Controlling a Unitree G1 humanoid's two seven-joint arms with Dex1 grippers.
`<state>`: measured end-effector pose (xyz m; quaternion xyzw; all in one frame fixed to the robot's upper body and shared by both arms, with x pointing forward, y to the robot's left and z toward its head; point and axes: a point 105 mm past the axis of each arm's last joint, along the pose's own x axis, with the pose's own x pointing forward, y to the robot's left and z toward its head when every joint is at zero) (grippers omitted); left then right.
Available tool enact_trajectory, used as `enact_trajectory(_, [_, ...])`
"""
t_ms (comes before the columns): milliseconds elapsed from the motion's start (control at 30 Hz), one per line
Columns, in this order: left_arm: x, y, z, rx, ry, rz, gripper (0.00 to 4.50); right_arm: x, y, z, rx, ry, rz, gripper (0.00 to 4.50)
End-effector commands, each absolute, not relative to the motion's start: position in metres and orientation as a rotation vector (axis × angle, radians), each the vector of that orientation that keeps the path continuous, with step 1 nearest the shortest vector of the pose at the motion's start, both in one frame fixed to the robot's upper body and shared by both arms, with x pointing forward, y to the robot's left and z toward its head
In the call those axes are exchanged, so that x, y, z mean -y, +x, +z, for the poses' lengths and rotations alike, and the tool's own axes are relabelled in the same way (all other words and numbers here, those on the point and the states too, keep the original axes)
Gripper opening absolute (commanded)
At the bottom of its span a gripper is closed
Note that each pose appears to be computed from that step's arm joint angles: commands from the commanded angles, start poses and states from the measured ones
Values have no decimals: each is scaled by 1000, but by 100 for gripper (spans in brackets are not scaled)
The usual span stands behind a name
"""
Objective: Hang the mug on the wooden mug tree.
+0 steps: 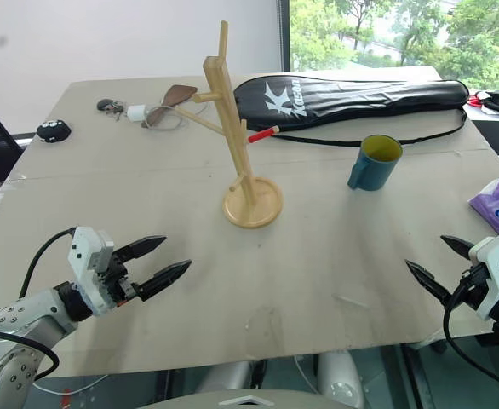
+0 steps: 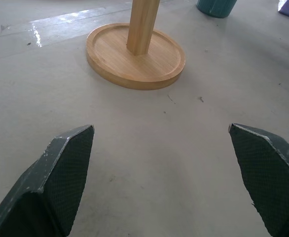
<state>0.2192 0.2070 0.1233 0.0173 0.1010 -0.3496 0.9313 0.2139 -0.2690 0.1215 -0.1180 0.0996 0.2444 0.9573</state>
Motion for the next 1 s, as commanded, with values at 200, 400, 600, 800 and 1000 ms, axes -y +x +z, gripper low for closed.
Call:
enact_trajectory(200, [-186, 207, 160, -62, 81, -957, 450, 206, 245, 148, -74, -242, 557, 445])
enact_trajectory(400, [-166, 191, 178, 126, 45, -1161, 450, 186, 275, 148, -88, -220, 533, 445])
enact_trajectory(600, [-146, 182, 182, 135, -17, -1241, 450, 183, 303, 137, -111, -172, 551, 445])
enact_trajectory(800, [-125, 175, 199, 159, -4, -1222, 450, 177, 319, 129, -104, -151, 588, 445])
enact_trajectory(1000, [-104, 161, 216, 161, 15, -1197, 450, 160, 337, 134, -60, -124, 606, 445])
